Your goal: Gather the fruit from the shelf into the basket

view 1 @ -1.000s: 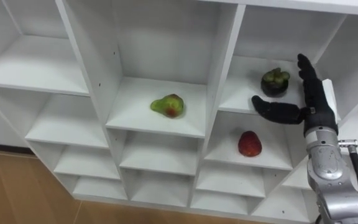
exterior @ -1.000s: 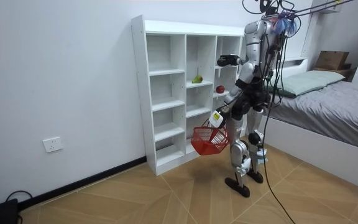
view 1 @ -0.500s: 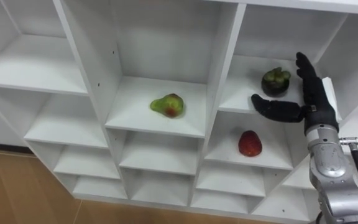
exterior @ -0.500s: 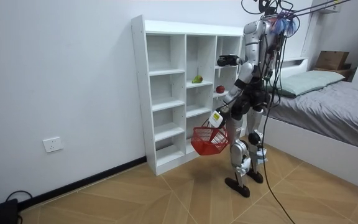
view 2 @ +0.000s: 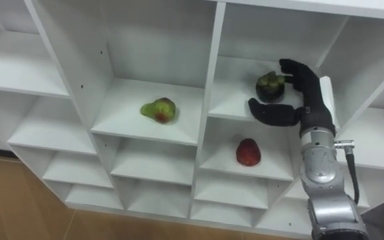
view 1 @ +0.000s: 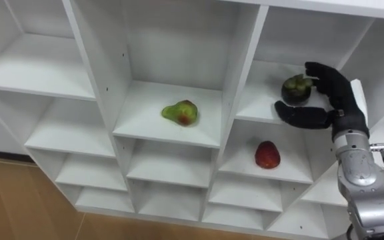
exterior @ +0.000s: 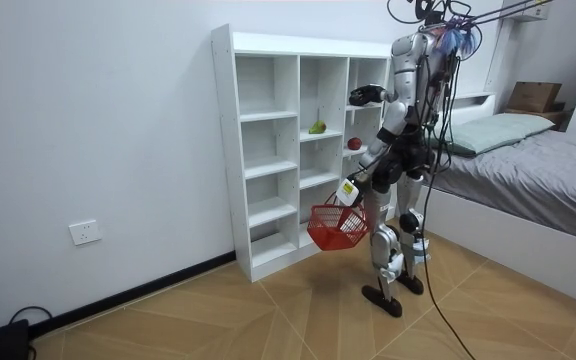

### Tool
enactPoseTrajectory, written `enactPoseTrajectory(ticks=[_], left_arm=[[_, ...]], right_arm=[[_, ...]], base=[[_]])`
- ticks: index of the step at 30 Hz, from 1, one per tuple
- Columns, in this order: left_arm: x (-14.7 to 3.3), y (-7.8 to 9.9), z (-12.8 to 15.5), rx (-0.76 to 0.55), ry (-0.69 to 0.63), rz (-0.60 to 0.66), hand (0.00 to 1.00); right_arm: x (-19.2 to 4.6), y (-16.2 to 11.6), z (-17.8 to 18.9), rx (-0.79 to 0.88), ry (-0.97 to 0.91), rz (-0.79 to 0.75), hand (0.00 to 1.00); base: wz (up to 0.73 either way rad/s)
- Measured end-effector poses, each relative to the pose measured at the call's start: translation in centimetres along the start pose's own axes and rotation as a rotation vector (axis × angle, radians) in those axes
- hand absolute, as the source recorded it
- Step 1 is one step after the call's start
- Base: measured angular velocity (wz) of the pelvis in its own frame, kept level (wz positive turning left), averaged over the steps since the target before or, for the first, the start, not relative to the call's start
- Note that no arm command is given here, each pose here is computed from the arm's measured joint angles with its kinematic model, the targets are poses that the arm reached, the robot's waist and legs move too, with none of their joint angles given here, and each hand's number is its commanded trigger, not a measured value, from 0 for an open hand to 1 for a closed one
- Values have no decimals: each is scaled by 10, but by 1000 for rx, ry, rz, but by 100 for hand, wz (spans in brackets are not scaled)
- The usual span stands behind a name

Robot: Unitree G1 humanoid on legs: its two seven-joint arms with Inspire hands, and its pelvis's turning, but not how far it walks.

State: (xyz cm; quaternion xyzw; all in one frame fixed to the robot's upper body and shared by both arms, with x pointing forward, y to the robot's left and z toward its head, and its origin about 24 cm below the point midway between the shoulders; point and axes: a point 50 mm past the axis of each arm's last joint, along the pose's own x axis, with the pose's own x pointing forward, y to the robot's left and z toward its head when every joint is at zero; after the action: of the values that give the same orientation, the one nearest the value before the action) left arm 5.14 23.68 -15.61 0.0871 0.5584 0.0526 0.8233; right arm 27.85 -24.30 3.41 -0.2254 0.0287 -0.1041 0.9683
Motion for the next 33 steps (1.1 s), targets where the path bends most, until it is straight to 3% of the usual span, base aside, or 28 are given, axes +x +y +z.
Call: enactPoseTrajectory(ticks=[33], left_arm=[[1,0,2,-2,6,-2,100]], right_arm=[[6,3,4,-33,-9,9,100]], base=[[0]])
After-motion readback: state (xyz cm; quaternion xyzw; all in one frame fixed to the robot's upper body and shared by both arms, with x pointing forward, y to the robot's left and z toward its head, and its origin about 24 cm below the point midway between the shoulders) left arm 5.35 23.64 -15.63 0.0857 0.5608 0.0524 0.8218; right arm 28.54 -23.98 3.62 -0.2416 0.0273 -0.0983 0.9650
